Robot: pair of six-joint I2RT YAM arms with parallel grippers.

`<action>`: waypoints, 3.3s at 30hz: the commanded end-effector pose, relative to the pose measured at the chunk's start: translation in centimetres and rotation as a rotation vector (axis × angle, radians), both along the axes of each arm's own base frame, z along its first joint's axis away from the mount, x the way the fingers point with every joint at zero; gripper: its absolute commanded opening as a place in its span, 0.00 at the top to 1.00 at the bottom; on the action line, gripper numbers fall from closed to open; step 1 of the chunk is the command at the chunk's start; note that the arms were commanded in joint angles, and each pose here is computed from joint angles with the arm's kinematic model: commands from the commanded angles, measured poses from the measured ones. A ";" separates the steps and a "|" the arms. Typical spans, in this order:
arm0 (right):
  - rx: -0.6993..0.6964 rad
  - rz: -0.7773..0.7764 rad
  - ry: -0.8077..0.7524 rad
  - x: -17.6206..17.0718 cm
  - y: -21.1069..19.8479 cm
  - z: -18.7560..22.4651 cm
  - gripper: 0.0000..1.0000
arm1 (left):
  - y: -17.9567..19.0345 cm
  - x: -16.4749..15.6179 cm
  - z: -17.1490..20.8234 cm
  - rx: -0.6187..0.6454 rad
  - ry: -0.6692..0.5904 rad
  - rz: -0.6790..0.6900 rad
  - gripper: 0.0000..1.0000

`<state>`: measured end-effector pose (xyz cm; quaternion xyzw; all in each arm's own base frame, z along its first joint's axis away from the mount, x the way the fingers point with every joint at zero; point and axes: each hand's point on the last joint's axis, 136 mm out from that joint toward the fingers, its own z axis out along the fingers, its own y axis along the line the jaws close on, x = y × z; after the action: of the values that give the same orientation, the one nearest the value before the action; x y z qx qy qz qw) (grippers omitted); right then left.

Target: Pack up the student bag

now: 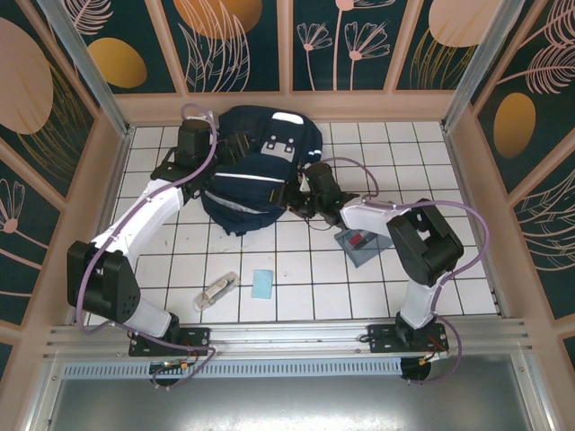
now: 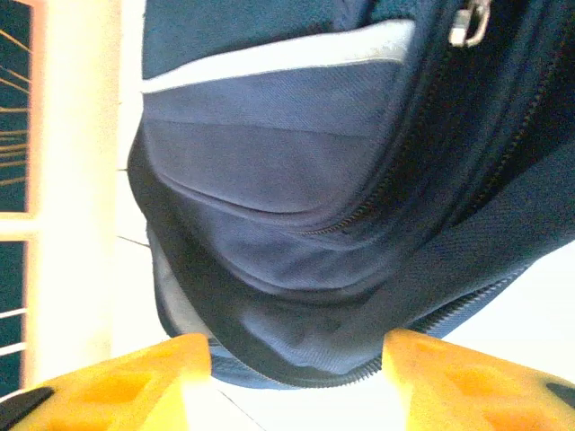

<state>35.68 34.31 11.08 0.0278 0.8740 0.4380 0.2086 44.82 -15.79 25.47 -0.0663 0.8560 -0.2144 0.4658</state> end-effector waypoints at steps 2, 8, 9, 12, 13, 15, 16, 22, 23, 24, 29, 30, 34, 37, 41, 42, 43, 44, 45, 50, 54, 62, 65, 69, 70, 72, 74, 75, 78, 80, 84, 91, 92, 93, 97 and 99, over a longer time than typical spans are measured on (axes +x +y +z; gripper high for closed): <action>-0.010 0.023 -0.114 0.3 -2.0 5.4 0.38 | -0.4 0.7 1.1 0.028 -0.037 -0.043 0.25; -0.230 -0.183 -0.198 2.1 -11.6 6.8 0.34 | -4.9 -0.1 -2.9 -0.018 0.077 -0.230 0.30; -0.249 -0.220 -0.199 2.5 -13.3 6.8 0.34 | -5.5 -0.3 -3.6 0.019 0.090 -0.242 0.30; -0.265 -0.324 -0.187 3.4 -17.8 6.6 0.34 | -7.5 -0.7 -5.6 0.155 0.117 -0.260 0.30; -0.259 -0.350 -0.187 3.6 -19.0 6.6 0.34 | -8.3 -0.8 -6.5 0.194 0.130 -0.272 0.30; -0.252 -0.388 -0.178 3.9 -20.6 6.2 0.34 | -9.6 -0.9 -8.0 0.242 0.149 -0.289 0.30; -0.249 -0.402 -0.172 4.1 -21.3 5.8 0.34 | -10.2 -0.8 -8.6 0.264 0.155 -0.298 0.31; -0.235 -0.410 -0.114 4.6 -22.7 3.7 0.35 | -14.1 -1.4 -12.9 0.538 0.173 -0.391 0.30; -0.233 -0.404 -0.109 4.7 -22.6 3.5 0.35 | -14.8 -1.6 -13.7 0.591 0.171 -0.408 0.29; -0.234 -0.399 -0.104 4.7 -22.5 3.3 0.35 | -15.4 -1.8 -14.2 0.649 0.164 -0.412 0.28; -0.225 -0.395 -0.092 4.4 -22.4 2.8 0.35 | -17.1 -1.4 -17.0 0.778 0.187 -0.416 0.26; -0.224 -0.395 -0.091 4.3 -22.5 2.7 0.35 | -17.0 -1.2 -17.3 0.800 0.189 -0.408 0.26; -0.235 -0.405 -0.098 3.9 -22.8 2.8 0.35 | -15.3 -0.3 -19.2 0.930 0.212 -0.321 0.22; -0.232 -0.405 -0.107 3.7 -22.9 3.1 0.35 | -13.8 0.0 -21.0 1.033 0.239 -0.274 0.20; -0.232 -0.410 -0.115 3.6 -23.0 3.3 0.35 | -11.2 0.2 -23.6 1.207 0.285 -0.198 0.20; -0.232 -0.413 -0.115 3.6 -23.1 3.3 0.35 | -10.6 0.2 -24.1 1.238 0.295 -0.189 0.22; -0.230 -0.415 -0.116 3.6 -23.1 3.4 0.35 | -10.3 0.1 -24.4 1.258 0.296 -0.179 0.24; -0.228 -0.414 -0.117 3.6 -23.1 3.4 0.35 | -9.9 0.1 -24.4 1.276 0.287 -0.160 0.26; -0.227 -0.414 -0.117 3.6 -23.1 3.4 0.35 | -9.6 0.2 -24.4 1.298 0.270 -0.143 0.30; -0.218 -0.415 -0.114 3.8 -23.0 3.3 0.35 | -8.7 0.8 -23.5 1.363 0.206 -0.092 0.78; -0.207 -0.413 -0.121 3.9 -22.8 3.6 0.35 | -9.8 1.3 -21.5 1.263 0.155 -0.112 1.00; -0.112 -0.206 -0.281 3.3 -18.5 4.6 0.44 | -13.8 1.9 -12.7 0.885 0.094 -0.275 1.00; -0.124 -0.112 -0.410 3.3 -16.6 5.2 0.45 | -14.2 1.9 -9.4 0.797 0.062 -0.305 1.00; -0.099 0.027 -0.554 3.2 -13.8 6.0 0.44 | -13.7 2.0 -6.7 0.727 0.041 -0.316 1.00; -0.087 0.071 -0.592 3.1 -13.0 6.2 0.43 | -13.6 2.0 -6.3 0.721 0.041 -0.317 1.00; -0.060 0.123 -0.639 3.4 -11.9 6.4 0.43 | -13.6 1.9 -5.4 0.708 0.034 -0.327 1.00; -0.036 0.180 -0.680 3.7 -10.8 6.3 0.43 | -13.6 1.7 -4.8 0.698 0.027 -0.339 1.00; -0.036 0.199 -0.699 4.0 -10.3 6.3 0.44 | -13.6 1.6 -4.6 0.697 0.028 -0.341 1.00; -0.061 0.248 -0.738 5.4 -9.1 5.8 0.46 | -13.5 1.1 -4.5 0.678 0.038 -0.352 1.00; -0.069 0.281 -0.753 6.4 -8.3 5.7 0.47 | -13.6 0.5 -4.7 0.656 0.050 -0.362 1.00; -0.041 0.350 -0.798 7.2 -6.3 5.9 0.47 | -13.5 -0.8 -5.4 0.612 0.087 -0.383 1.00; 0.025 0.382 -0.848 7.7 -4.8 5.2 0.51 | -13.4 -1.6 -5.1 0.574 0.094 -0.386 1.00; 0.031 0.391 -0.849 7.6 -4.7 5.0 0.52 | -13.3 -1.7 -5.2 0.576 0.098 -0.381 1.00; 0.038 0.403 -0.856 7.4 -4.5 5.0 0.53 | -13.2 -1.7 -5.2 0.578 0.099 -0.380 1.00; 0.035 0.421 -0.881 7.1 -3.9 4.8 0.57 | -13.3 -1.9 -5.4 0.568 0.108 -0.388 1.00; 0.025 0.407 -0.896 7.7 -4.0 4.9 0.60 | -13.4 -2.0 -5.4 0.559 0.112 -0.393 1.00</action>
<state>43.04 29.47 14.38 -0.3026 0.7153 0.4501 0.4406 42.65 -27.98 15.39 0.2352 0.9196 -0.0080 0.3145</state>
